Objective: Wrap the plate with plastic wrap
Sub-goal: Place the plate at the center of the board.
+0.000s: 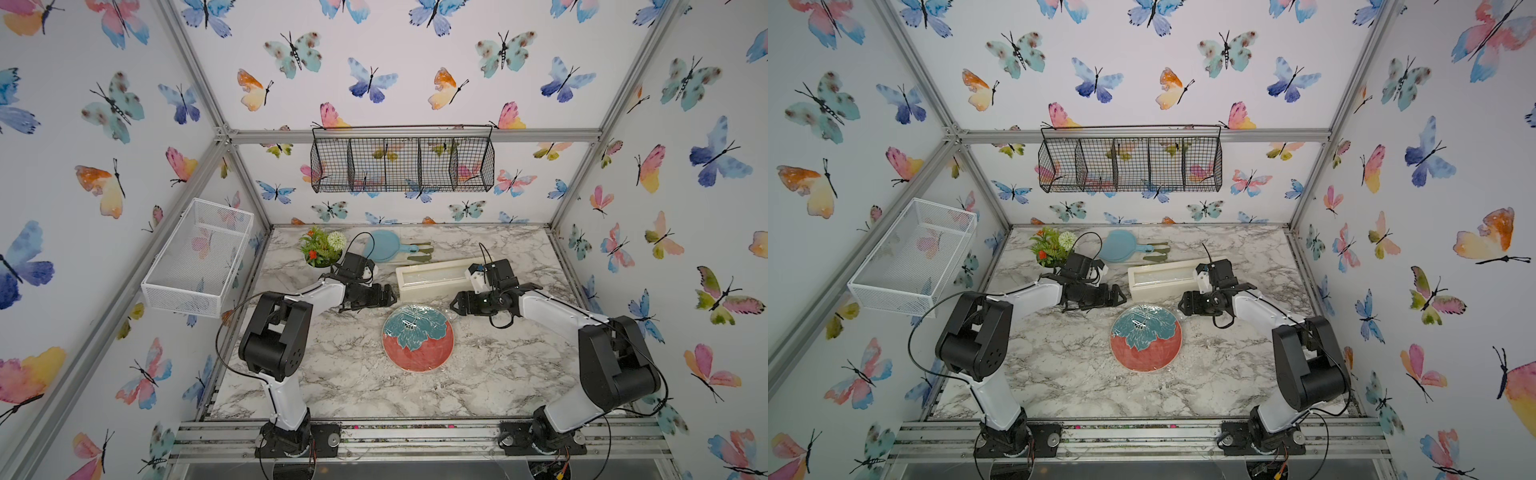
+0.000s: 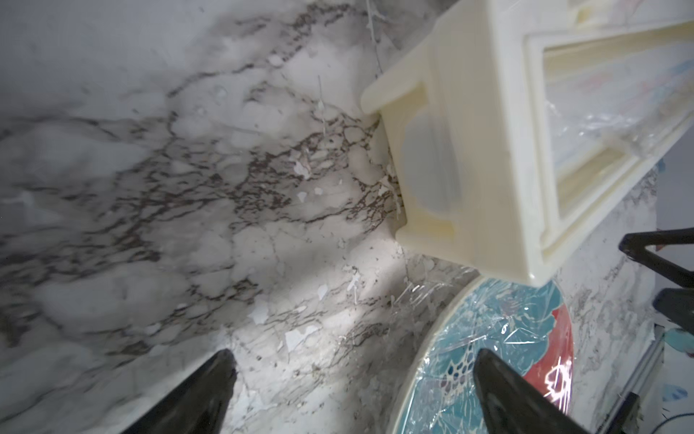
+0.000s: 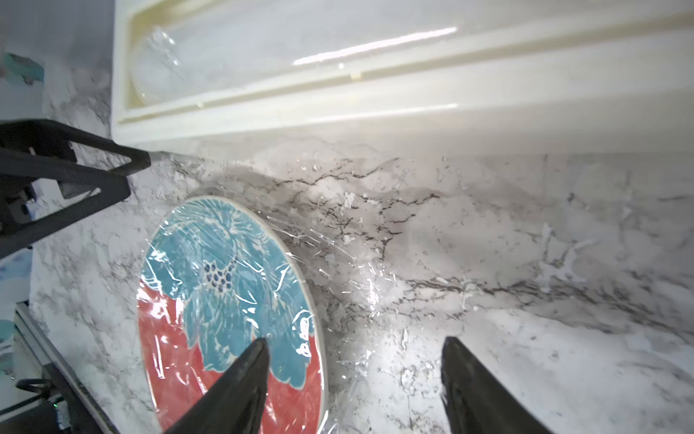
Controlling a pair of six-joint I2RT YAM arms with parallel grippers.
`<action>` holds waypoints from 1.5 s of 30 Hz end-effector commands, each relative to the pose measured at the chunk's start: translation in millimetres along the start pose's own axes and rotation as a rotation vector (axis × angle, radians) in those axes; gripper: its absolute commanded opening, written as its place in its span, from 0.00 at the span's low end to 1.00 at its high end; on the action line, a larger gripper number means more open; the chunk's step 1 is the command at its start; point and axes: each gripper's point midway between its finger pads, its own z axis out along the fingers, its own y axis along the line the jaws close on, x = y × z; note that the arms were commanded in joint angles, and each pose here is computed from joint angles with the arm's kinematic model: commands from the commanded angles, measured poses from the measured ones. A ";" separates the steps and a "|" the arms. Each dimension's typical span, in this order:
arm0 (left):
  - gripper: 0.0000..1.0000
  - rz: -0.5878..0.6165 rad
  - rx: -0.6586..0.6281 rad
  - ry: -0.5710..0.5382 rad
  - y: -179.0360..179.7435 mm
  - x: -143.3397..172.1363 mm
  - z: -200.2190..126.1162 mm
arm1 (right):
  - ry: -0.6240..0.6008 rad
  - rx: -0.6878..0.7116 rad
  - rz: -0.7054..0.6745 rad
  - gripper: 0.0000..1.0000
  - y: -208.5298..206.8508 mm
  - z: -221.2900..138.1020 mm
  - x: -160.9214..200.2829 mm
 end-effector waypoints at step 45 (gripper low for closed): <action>0.98 0.066 0.081 -0.262 -29.9 11.6 -83.1 | 0.138 -0.360 0.122 0.76 25.5 56.8 37.7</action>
